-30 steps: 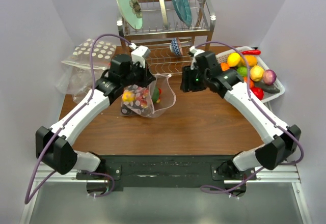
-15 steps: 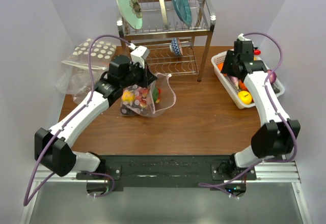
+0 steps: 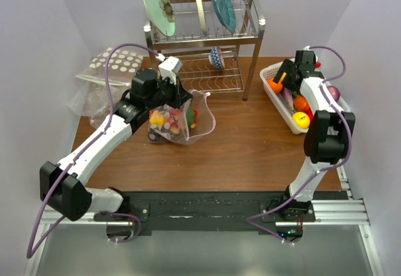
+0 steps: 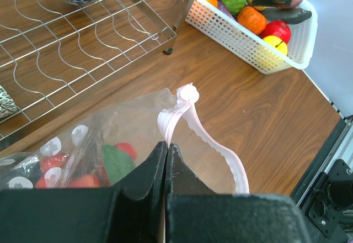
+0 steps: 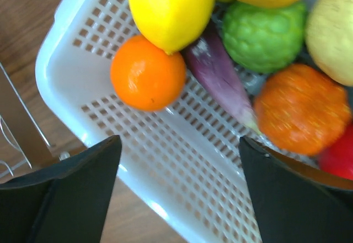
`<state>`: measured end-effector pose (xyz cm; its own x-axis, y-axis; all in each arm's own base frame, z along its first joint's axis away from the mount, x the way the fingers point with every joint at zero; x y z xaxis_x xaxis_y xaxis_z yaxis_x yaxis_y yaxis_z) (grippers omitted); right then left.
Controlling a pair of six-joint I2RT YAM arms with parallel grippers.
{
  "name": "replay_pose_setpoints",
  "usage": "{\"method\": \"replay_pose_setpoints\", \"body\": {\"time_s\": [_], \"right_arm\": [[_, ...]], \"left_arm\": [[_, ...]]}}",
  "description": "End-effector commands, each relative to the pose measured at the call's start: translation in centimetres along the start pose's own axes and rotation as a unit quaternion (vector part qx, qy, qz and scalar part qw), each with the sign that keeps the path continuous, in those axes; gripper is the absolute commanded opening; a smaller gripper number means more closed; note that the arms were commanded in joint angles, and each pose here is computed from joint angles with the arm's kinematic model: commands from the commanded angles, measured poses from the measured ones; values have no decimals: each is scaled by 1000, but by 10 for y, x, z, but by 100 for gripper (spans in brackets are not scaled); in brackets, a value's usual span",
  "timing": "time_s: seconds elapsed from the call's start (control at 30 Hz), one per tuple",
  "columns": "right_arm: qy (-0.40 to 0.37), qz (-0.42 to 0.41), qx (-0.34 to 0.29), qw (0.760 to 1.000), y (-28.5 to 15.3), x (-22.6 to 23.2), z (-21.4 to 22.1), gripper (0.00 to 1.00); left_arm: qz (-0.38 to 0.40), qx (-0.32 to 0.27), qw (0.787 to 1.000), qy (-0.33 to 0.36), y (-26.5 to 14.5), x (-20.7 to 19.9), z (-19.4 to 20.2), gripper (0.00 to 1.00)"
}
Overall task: Place the food in the zip-top bag and seal the zipper
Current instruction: Pick up the fake fruit from the bin.
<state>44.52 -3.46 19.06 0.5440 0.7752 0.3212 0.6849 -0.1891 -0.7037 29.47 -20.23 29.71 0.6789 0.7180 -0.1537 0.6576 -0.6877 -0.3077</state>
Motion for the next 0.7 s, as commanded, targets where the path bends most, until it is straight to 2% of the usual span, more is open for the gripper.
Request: {"method": "replay_pose_setpoints", "body": {"time_s": [0.0, 0.4, 0.57, 0.6, 0.67], "right_arm": [[35, -78, -37, 996, 12, 33, -24, 94], [68, -75, 2, 995, 77, 34, -4, 90], [81, -70, 5, 994, 81, 27, 0, 76], [82, -70, 5, 994, 79, 26, 0, 69], [82, -75, -2, 994, 65, 25, -5, 66]], "left_arm": [[7, -46, 999, 10, -8, -4, -19, 0], [3, -48, 999, 13, -9, -3, -20, 0], [3, -48, 999, 14, -10, -3, -20, 0], [2, -49, 999, 14, -9, -3, -20, 0], [2, -49, 999, 14, -10, -3, -20, 0]]}}
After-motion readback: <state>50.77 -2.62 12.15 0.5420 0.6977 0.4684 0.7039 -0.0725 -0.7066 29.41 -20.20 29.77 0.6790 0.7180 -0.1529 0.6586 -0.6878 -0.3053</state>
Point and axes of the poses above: each gripper's point midway between its finger pads, its own y axis out along the fingers, its own x axis along the line the jaws close on, z = x × y, the point moved 7 cm from there along -y, back along the fingers, and after that the axes turned 11 degrees about y, right-handed, at the moved point
